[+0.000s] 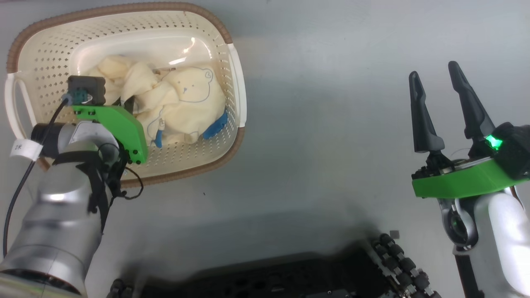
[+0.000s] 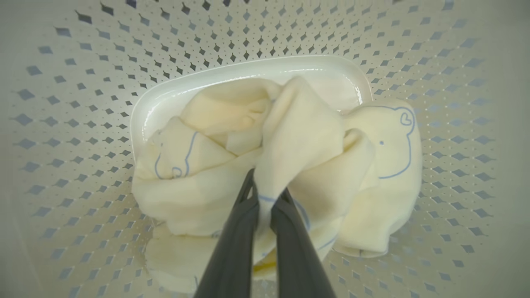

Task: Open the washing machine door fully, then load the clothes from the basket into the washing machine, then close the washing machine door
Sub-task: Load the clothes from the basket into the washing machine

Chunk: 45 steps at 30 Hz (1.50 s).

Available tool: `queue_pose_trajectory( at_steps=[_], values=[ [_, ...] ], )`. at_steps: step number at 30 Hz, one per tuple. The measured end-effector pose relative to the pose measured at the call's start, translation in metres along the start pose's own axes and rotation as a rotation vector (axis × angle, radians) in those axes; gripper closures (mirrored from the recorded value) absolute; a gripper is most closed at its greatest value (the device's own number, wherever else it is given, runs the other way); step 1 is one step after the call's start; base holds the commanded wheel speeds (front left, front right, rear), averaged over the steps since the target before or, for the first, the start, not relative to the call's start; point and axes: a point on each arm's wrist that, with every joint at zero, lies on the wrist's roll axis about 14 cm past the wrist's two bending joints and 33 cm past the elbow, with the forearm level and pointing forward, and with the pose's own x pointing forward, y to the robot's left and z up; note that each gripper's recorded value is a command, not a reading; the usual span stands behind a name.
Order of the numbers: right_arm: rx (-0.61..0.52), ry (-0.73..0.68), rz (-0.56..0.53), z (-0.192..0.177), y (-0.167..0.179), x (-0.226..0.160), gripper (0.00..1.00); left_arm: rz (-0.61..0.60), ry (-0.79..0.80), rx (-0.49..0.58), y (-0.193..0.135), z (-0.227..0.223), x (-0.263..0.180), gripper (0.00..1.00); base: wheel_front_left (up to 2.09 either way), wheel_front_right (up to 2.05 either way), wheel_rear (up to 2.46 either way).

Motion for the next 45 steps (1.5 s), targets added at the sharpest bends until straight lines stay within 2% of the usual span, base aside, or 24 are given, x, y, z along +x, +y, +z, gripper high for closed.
queue_pose_trajectory(
  at_steps=[7, 16, 27, 31, 36, 45],
  values=[
    [-0.012, -0.051, -0.002, 0.022, 0.0, -0.003, 0.0, 0.004, -0.113, -0.029, -0.003, 0.023, -0.015, 1.0, 0.0, 0.0, 0.0],
    [-0.027, -0.13, 0.01, 0.059, 0.003, -0.014, 0.0, 0.014, -0.324, -0.05, -0.008, 0.064, -0.057, 1.0, 0.0, 0.0, 0.0],
    [-0.012, -0.202, 0.047, 0.092, 0.019, -0.031, 0.0, 0.029, -0.635, -0.112, -0.017, 0.133, -0.132, 1.0, 0.0, 0.0, 0.0],
    [-0.002, -0.229, 0.061, 0.104, 0.025, -0.038, 0.0, 0.03, -0.797, -0.139, -0.018, 0.169, -0.171, 1.0, 0.0, 0.0, 0.0],
    [0.007, -0.256, 0.065, 0.116, 0.027, -0.046, 0.0, 0.024, -0.904, -0.105, -0.024, 0.198, -0.202, 1.0, 0.0, 0.0, 0.0],
    [0.017, -0.273, 0.057, 0.124, 0.026, -0.057, 0.0, 0.025, -0.981, -0.035, -0.037, 0.236, -0.235, 1.0, 0.0, 0.0, 0.0]
  ],
)
